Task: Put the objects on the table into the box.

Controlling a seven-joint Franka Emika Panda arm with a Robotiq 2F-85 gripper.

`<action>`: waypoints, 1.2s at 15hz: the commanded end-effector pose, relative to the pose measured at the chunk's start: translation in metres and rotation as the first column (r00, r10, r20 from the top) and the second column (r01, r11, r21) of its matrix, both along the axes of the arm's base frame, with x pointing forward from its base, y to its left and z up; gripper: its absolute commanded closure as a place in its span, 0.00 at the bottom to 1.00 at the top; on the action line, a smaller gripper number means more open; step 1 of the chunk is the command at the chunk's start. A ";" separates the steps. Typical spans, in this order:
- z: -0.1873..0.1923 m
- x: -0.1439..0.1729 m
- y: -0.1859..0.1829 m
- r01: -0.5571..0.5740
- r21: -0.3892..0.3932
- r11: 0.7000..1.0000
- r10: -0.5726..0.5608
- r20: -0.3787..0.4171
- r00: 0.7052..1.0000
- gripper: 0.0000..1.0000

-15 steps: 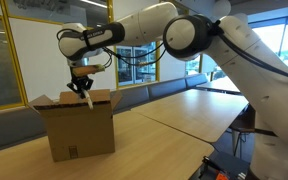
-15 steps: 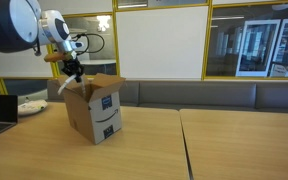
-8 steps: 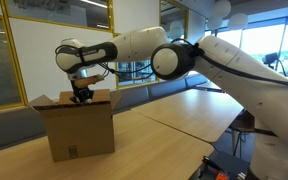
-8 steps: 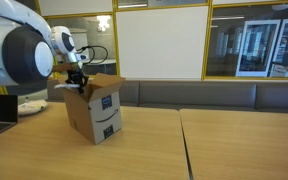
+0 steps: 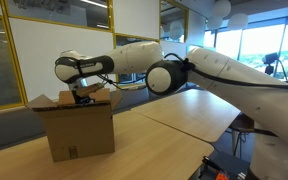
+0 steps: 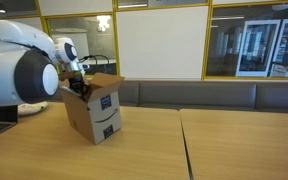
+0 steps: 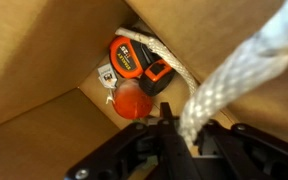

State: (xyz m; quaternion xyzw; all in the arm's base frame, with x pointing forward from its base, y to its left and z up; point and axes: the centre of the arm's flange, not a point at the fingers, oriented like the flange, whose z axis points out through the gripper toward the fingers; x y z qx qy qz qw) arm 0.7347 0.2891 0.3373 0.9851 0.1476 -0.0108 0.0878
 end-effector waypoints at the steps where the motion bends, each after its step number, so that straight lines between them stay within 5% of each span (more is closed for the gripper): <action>1: 0.016 0.061 0.025 -0.014 0.003 1.000 0.014 -0.017 1.000 0.46; 7: 0.052 0.050 0.022 -0.011 -0.002 1.000 0.011 0.014 1.000 0.01; 13: 0.158 0.002 0.011 0.000 0.007 1.000 -0.001 0.157 0.988 0.00; 18: 0.256 -0.051 -0.039 0.043 0.025 0.999 -0.048 0.282 0.958 0.00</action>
